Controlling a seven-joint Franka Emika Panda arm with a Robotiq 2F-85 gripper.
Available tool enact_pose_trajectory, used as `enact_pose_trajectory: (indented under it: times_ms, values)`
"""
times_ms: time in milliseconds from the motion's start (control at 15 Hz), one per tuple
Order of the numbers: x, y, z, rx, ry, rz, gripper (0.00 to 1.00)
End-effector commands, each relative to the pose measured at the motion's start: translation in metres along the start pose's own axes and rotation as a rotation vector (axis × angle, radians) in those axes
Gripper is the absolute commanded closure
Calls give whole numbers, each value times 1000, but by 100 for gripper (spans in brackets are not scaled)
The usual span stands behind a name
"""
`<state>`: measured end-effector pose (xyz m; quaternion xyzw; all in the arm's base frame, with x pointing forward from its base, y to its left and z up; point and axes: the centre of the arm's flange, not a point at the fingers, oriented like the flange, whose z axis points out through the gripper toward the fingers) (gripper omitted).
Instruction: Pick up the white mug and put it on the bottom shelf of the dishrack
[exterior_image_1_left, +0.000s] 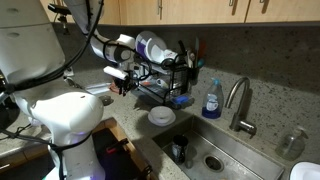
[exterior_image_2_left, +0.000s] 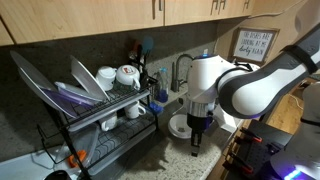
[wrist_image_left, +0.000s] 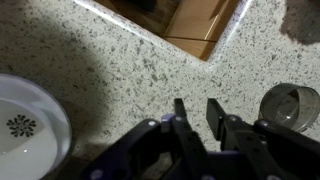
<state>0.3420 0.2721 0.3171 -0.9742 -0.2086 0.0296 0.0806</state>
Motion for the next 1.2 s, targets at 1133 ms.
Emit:
enact_pose_trajectory:
  times_ms: [1133]
  values:
    - [7, 45, -87, -171, -129, -62, 0]
